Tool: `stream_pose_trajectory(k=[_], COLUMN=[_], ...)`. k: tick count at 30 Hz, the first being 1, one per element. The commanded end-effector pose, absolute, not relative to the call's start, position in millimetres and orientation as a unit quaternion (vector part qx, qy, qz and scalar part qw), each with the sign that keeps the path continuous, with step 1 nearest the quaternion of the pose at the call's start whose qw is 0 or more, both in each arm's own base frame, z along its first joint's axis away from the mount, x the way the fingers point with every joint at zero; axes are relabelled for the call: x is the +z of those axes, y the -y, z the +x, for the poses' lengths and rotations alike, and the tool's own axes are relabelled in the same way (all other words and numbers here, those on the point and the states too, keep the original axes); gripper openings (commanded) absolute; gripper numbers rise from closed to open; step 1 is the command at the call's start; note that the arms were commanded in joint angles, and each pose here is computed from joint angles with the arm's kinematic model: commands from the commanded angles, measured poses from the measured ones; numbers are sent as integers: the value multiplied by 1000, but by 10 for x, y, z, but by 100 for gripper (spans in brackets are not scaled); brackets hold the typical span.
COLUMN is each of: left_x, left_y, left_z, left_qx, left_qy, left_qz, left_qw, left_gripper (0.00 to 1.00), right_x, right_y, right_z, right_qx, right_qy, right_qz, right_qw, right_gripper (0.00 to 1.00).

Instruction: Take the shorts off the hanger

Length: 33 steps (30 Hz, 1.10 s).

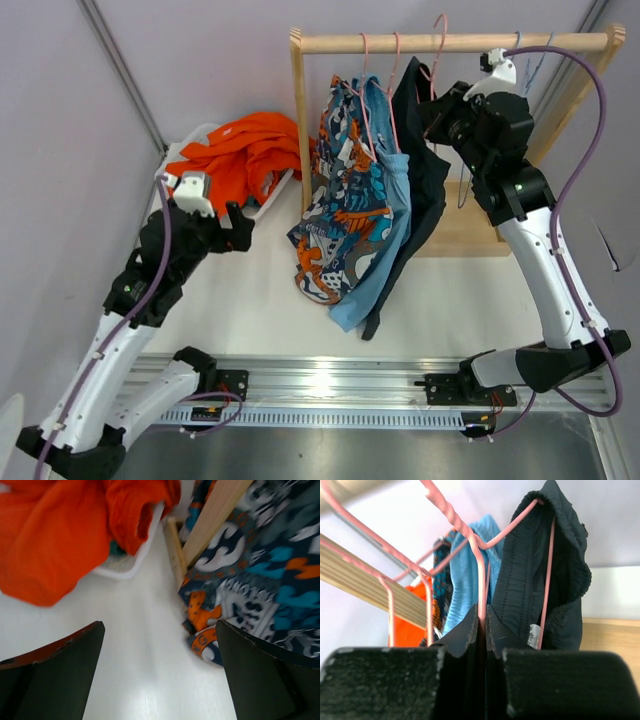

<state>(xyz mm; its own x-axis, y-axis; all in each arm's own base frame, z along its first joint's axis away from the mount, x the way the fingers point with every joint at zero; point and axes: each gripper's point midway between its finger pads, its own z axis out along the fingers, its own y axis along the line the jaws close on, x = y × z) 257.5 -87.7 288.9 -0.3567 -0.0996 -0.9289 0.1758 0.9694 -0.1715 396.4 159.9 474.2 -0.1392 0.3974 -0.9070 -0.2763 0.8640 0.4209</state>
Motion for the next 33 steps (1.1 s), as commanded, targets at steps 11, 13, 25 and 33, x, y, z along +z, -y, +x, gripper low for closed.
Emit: stream_pose_trajectory(k=[11, 13, 25, 33], left_x=[4531, 4492, 4356, 4082], left_y=[3021, 3495, 4752, 5150], left_z=[1966, 1734, 1097, 1097], left_qx=[-313, -345, -454, -459], left_qy=[-668, -651, -602, -605], left_qz=[242, 281, 341, 352], left_qw=[630, 615, 562, 548], left_gripper=[99, 99, 99, 98], right_x=[5529, 5434, 5421, 5400], right_y=[-834, -809, -707, -679], right_z=[3085, 3029, 2657, 2592], right_qx=[227, 228, 247, 249], right_qy=[-613, -620, -615, -615], right_qz=[139, 148, 154, 158], right_qw=[744, 736, 733, 732], right_gripper=[0, 0, 0, 0])
